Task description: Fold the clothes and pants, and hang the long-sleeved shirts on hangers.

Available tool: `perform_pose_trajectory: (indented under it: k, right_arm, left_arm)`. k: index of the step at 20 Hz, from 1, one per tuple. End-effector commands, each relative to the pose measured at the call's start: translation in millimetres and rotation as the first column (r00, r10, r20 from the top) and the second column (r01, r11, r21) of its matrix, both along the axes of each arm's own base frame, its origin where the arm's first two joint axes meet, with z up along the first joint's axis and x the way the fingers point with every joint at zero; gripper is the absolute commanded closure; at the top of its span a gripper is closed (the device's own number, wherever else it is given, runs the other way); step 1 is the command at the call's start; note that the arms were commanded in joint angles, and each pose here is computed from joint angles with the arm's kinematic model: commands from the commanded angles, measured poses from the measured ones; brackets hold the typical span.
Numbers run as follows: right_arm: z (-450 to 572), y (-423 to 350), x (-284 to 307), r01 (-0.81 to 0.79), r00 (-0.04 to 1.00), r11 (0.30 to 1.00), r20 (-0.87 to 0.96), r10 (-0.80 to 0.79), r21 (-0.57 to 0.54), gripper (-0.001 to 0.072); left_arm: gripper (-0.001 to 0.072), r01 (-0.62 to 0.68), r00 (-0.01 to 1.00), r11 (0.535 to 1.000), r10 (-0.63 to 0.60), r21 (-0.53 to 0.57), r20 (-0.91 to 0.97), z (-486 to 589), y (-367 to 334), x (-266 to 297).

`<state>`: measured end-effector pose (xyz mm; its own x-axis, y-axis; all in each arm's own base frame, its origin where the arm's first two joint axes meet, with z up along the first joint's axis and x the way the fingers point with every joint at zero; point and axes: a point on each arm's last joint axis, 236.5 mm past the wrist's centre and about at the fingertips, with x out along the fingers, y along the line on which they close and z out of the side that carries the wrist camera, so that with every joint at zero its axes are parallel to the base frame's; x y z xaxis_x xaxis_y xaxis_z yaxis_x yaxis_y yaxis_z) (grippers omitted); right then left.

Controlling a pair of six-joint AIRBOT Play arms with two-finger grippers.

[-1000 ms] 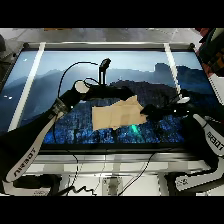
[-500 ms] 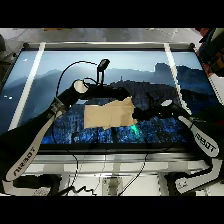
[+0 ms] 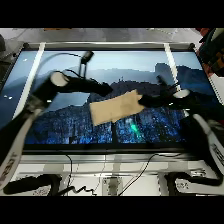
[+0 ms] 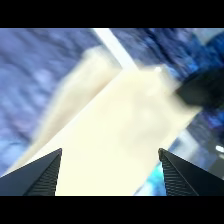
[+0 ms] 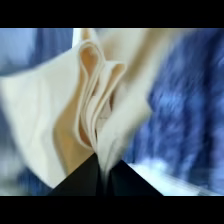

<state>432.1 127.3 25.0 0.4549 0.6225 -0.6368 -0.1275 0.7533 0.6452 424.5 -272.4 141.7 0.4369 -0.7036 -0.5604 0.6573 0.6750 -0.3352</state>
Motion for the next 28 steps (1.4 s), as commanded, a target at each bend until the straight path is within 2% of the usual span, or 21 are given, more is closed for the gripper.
perform_pose_trajectory:
  k: [1, 3, 5, 7, 10, 12, 14, 16, 17, 18, 19, 20, 22, 23, 24, 26, 28]
  right_arm:
    - [84.4, -81.8, -12.2, 0.163, 0.98, 0.985, 0.126, -0.156, -0.053, 0.0705]
    - [119.0, -141.2, -39.1, 0.283, 0.952, 0.948, 0.163, -0.258, -0.149, 0.0705]
    - [147.9, -206.7, -74.8, 0.45, 0.89, 0.857, 0.208, -0.406, -0.251, 0.0705]
    - [173.7, -271.2, -117.7, 0.64, 0.769, 0.701, 0.268, -0.581, -0.315, 0.0704]
    - [200.9, -345.5, -196.8, 0.817, 0.556, 0.411, 0.364, -0.747, -0.404, 0.0704]
    - [210.4, -379.9, -256.6, 0.853, 0.421, 0.202, 0.406, -0.811, -0.48, 0.0704]
    - [215.5, -400.5, -311.4, 0.839, 0.303, 0.025, 0.428, -0.851, -0.544, 0.0704]
    - [215.1, -407.4, -342.4, 0.837, 0.202, -0.068, 0.421, -0.884, -0.543, 0.0689]
    - [215.4, -409.0, -346.6, 0.864, 0.122, -0.107, 0.412, -0.903, -0.491, 0.0558]
    - [216.2, -411.3, -348.4, 0.886, 0.046, -0.149, 0.401, -0.915, -0.44, 0.0335]
    - [215.6, -412.7, -348.0, 0.896, 0.006, -0.168, 0.39, -0.921, -0.41, 0.0189]
    - [215.0, -413.7, -345.1, 0.906, -0.014, -0.173, 0.382, -0.924, -0.385, 0.0159]
    - [212.1, -410.9, -324.6, 0.934, 0.014, -0.118, 0.365, -0.931, -0.337, 0.0185]
    - [208.2, -406.5, -307.6, 0.947, 0.055, -0.061, 0.347, -0.936, -0.316, 0.0369]
    - [203.9, -400.7, -290.3, 0.952, 0.105, -0.002, 0.332, -0.938, -0.305, 0.0456]
    - [187.9, -379.1, -248.0, 0.921, 0.29, 0.177, 0.309, -0.906, -0.346, 0.0576]
    - [173.7, -340.8, -200.9, 0.803, 0.556, 0.401, 0.311, -0.771, -0.441, 0.0704]
  left_arm:
    - [-0.0013, -0.069, 0.987, 0.997, 0.066, 0.021, 0.148, 67.4, 53.5, -12.6]
    - [-0.0013, -0.114, 0.964, 0.993, 0.112, -0.006, 0.24, 110.3, 76.0, -25.8]
    - [-0.0013, -0.156, 0.936, 0.987, 0.157, -0.03, 0.315, 144.4, 96.6, -39.5]
    - [-0.0013, -0.189, 0.907, 0.981, 0.193, -0.049, 0.374, 170.5, 112.6, -52.9]
    - [-0.0013, -0.206, 0.876, 0.976, 0.216, -0.068, 0.432, 195.8, 122.7, -71.5]
    - [-0.0013, -0.204, 0.866, 0.976, 0.216, -0.075, 0.452, 204.1, 123.1, -79.3]
    - [-0.0013, -0.203, 0.862, 0.976, 0.216, -0.078, 0.458, 206.9, 123.2, -82.0]
    - [-0.0013, -0.204, 0.862, 0.976, 0.216, -0.078, 0.458, 206.7, 123.2, -81.9]
    - [-0.0013, -0.204, 0.862, 0.976, 0.216, -0.077, 0.458, 206.5, 123.3, -81.8]
    - [-0.0013, -0.204, 0.863, 0.976, 0.216, -0.077, 0.457, 206.4, 123.3, -81.7]
    - [-0.0013, -0.204, 0.863, 0.976, 0.216, -0.077, 0.457, 206.2, 123.3, -81.6]
    - [-0.0013, -0.204, 0.863, 0.976, 0.216, -0.077, 0.456, 206.0, 123.2, -81.3]
    - [-0.0013, -0.204, 0.864, 0.976, 0.216, -0.076, 0.455, 205.6, 123.2, -81.1]
    - [-0.0013, -0.204, 0.863, 0.976, 0.216, -0.076, 0.456, 205.8, 123.3, -81.1]
    - [-0.0013, -0.204, 0.863, 0.976, 0.216, -0.077, 0.456, 205.7, 123.2, -81.0]
    - [-0.0013, -0.204, 0.864, 0.976, 0.216, -0.077, 0.456, 205.7, 123.2, -81.1]
    - [-0.0013, -0.204, 0.863, 0.976, 0.216, -0.077, 0.456, 205.7, 123.2, -81.0]
